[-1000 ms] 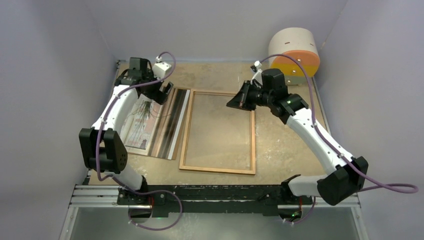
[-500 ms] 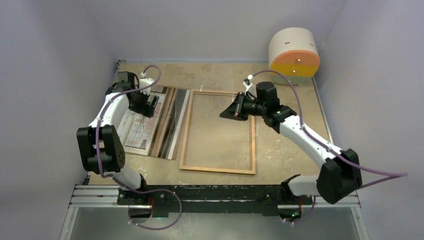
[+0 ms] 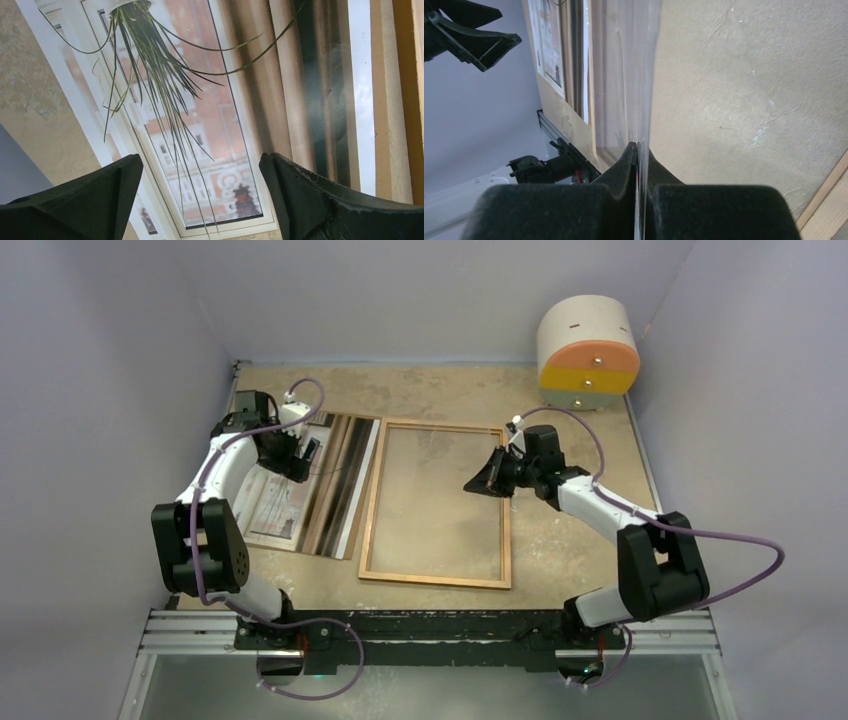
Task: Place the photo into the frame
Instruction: Place the photo frame item in the photo frame.
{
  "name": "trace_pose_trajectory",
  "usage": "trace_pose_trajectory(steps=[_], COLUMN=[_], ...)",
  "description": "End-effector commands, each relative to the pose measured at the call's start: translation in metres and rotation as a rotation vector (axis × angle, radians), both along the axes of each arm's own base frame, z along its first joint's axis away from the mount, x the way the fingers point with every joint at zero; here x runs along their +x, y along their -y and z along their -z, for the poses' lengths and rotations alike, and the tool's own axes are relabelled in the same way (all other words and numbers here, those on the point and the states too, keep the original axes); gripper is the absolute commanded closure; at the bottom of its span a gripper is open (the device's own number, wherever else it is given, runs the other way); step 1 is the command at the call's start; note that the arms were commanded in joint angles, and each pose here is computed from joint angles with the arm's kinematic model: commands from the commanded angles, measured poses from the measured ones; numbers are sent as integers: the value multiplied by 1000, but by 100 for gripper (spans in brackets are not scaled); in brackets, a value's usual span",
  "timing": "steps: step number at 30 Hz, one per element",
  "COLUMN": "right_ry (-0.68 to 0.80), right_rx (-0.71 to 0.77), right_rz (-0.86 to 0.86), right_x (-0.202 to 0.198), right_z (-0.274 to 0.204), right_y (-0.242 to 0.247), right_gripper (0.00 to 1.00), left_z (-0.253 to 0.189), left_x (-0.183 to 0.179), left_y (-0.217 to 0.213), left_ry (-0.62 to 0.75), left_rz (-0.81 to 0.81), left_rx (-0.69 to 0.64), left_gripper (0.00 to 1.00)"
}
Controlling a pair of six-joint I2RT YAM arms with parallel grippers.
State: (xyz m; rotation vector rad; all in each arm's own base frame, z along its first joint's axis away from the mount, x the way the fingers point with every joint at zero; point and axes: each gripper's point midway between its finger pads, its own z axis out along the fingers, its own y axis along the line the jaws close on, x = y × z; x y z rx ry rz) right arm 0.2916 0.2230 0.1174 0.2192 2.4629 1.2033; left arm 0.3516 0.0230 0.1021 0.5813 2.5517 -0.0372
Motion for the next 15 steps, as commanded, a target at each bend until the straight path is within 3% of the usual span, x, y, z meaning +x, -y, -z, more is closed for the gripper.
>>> trace_pose_trajectory(steps=[1, 15], right_ry=[67, 58], right_rx=[-30, -6], right_rz=[-8, 96], right_x=[9, 4], right_z=[7, 14], right_y=[5, 15], right_gripper=[100, 100], left_z=[-8, -4], left_x=[5, 3], left_y=[6, 6], left_ry=[45, 44], left_rz=[41, 51], left_rx=[-11, -10], left_gripper=[0, 0])
